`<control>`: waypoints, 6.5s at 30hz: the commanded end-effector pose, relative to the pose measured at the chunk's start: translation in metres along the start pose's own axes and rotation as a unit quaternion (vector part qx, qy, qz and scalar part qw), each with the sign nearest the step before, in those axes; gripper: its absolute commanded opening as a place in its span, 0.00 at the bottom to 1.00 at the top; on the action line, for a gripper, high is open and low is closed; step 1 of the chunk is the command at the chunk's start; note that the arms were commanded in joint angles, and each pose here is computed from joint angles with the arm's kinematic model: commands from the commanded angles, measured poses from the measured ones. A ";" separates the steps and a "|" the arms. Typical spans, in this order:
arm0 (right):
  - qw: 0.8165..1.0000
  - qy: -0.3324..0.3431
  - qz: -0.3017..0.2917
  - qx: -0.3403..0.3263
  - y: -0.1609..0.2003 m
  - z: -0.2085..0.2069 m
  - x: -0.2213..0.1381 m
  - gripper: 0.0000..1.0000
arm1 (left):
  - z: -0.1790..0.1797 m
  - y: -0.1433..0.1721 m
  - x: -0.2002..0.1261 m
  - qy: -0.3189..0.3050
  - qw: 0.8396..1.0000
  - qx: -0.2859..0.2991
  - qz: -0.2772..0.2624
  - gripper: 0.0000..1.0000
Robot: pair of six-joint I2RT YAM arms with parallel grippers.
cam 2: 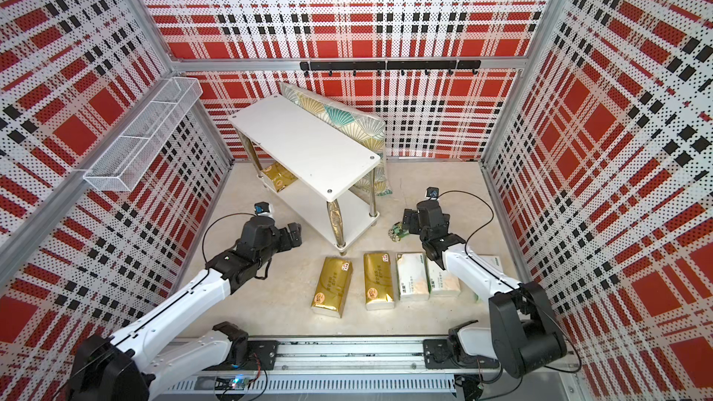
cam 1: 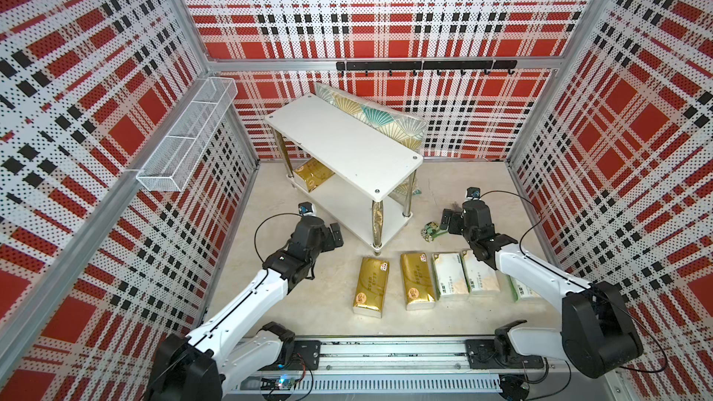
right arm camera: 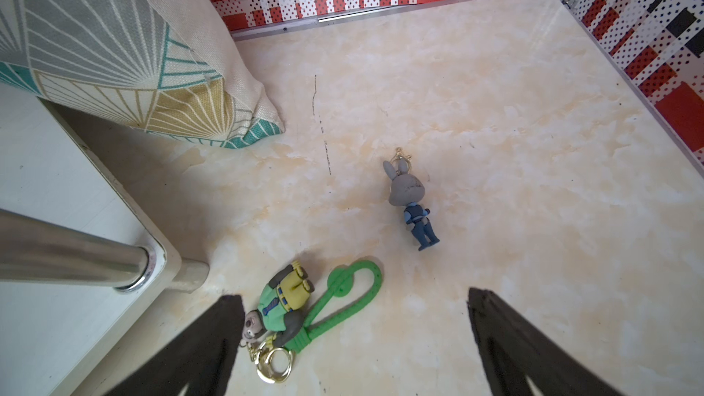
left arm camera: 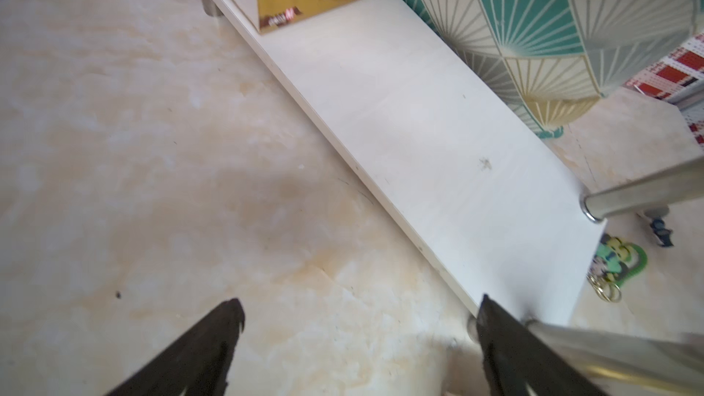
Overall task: Place the tissue boxes on the shelf by color
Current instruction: Pick up the box of tissues from the center of the board, then place a box of tissues on the shelf.
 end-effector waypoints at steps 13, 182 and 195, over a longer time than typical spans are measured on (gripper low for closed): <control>1.000 0.014 0.008 0.000 0.014 -0.002 0.002 1.00 | -0.063 0.074 -0.029 0.107 0.988 0.053 0.094 1.00; 0.999 -0.020 0.017 -0.020 0.031 0.013 0.003 1.00 | -0.055 0.060 -0.087 0.017 0.995 0.079 0.050 0.76; 0.999 -0.029 0.025 -0.019 0.037 0.015 0.010 1.00 | -0.049 0.018 -0.045 0.057 0.993 0.088 0.059 0.76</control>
Point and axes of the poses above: each gripper's point midway between its finger pads, its own x axis out along the fingers, its own z axis along the line the jaws close on, y = z × x, the point moved 8 cm from there along -x, back along the fingers, and after that the axes turned 4 degrees about x, right-handed, at the moved point
